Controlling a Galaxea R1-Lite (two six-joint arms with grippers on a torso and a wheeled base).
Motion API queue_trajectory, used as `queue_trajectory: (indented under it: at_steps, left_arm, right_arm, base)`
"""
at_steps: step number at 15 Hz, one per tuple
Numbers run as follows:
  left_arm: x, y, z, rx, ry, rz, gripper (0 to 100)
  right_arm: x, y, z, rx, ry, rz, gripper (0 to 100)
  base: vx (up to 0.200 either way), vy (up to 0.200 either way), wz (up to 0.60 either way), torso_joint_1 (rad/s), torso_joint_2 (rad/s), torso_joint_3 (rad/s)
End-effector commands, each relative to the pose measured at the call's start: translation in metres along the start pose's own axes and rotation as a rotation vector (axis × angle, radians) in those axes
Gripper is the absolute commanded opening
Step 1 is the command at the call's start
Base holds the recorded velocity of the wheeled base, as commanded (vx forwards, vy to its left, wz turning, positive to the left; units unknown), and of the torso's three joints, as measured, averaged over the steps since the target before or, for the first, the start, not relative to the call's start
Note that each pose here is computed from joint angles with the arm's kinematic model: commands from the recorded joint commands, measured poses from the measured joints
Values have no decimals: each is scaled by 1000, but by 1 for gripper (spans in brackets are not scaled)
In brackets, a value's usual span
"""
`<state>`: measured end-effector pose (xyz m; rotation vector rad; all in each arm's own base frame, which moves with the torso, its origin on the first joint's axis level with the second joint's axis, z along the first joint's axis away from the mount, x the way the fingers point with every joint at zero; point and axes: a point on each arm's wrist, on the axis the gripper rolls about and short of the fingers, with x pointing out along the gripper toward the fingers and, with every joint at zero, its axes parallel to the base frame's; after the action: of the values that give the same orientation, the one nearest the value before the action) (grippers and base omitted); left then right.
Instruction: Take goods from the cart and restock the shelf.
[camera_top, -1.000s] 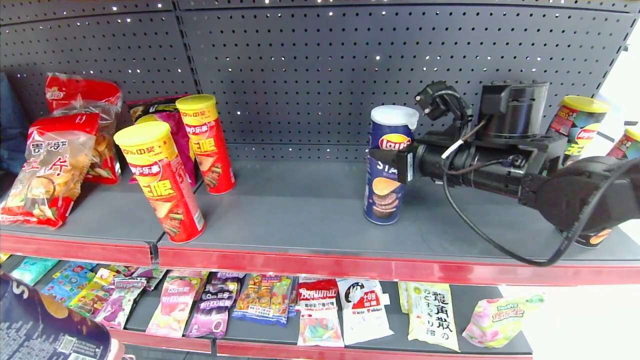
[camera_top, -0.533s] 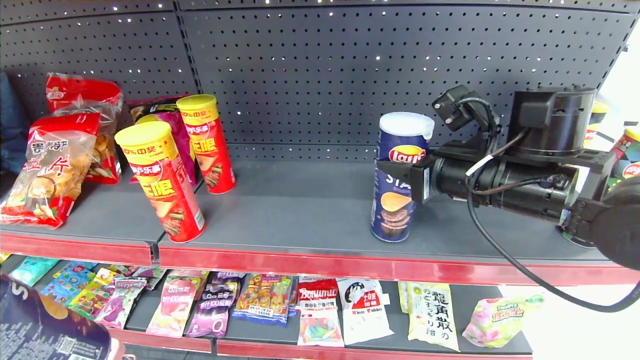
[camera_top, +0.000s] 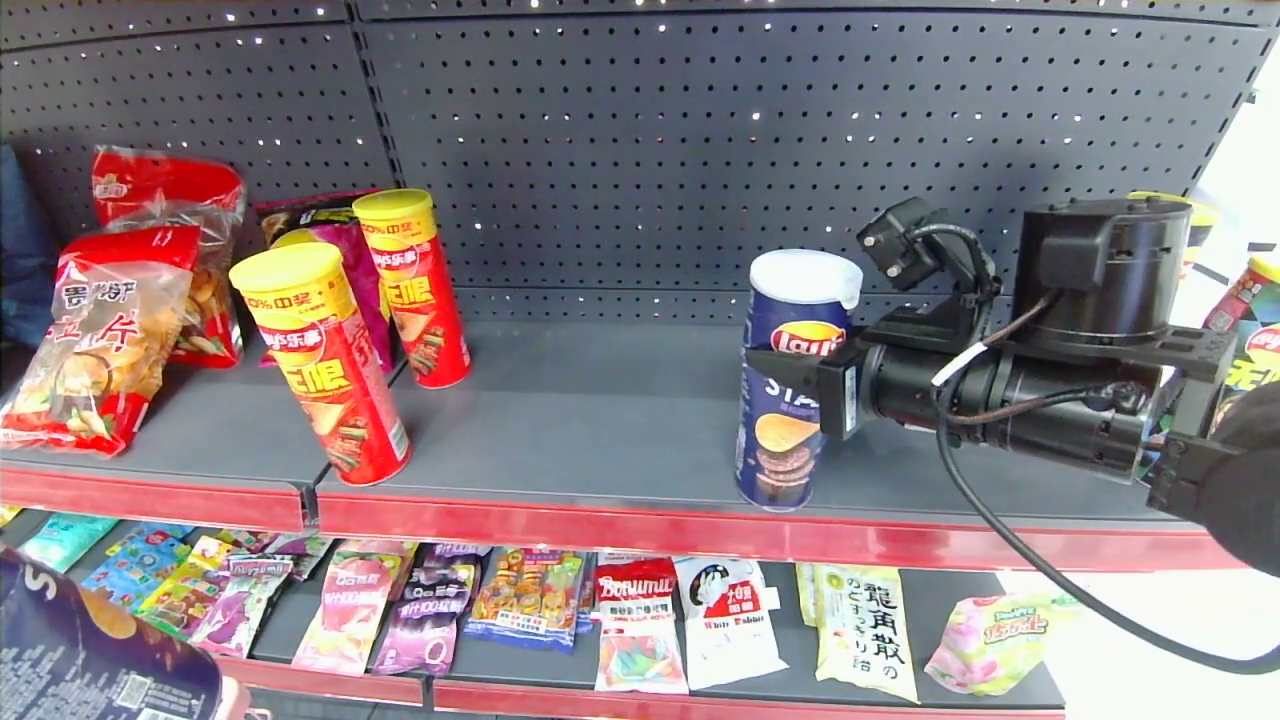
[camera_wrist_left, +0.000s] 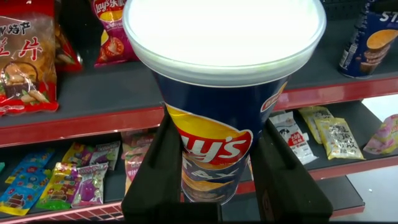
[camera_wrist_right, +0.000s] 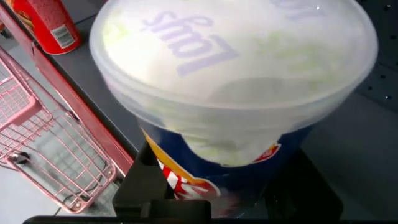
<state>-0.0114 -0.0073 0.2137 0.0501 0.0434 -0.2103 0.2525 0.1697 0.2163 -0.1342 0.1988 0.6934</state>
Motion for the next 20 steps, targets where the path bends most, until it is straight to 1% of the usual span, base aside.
queue_trajectory:
  at_steps: [1, 4, 7, 13, 14, 18, 20]
  left_arm:
    - [0, 0, -1, -3, 5, 0, 0]
    - [1, 0, -2, -2, 8, 0, 0]
    - [1, 0, -2, -4, 10, 0, 0]
    - [1, 0, -2, -4, 10, 0, 0]
    - [1, 0, -2, -3, 6, 0, 0]
    - [0, 0, -2, -2, 3, 0, 0]
    - [0, 0, -1, -1, 3, 0, 0]
  right_arm:
    - [-1, 6, 1, -1, -3, 18, 0]
    - [-2, 6, -1, 0, 5, 15, 0]
    - [-2, 6, -3, -1, 13, -15, 0]
    - [-3, 6, -3, -3, 13, -13, 0]
    - [-3, 6, -3, -2, 13, -13, 100]
    - [-7, 6, -1, -1, 4, -17, 100]
    - [-16, 6, -8, 2, 23, -28, 100]
  base:
    - [0, 0, 0, 0, 0, 0]
    - [0, 0, 0, 0, 0, 0]
    - [0, 0, 0, 0, 0, 0]
    - [0, 0, 0, 0, 0, 0]
    - [0, 0, 0, 0, 0, 0]
    - [0, 0, 0, 0, 0, 0]
    - [0, 0, 0, 0, 0, 0]
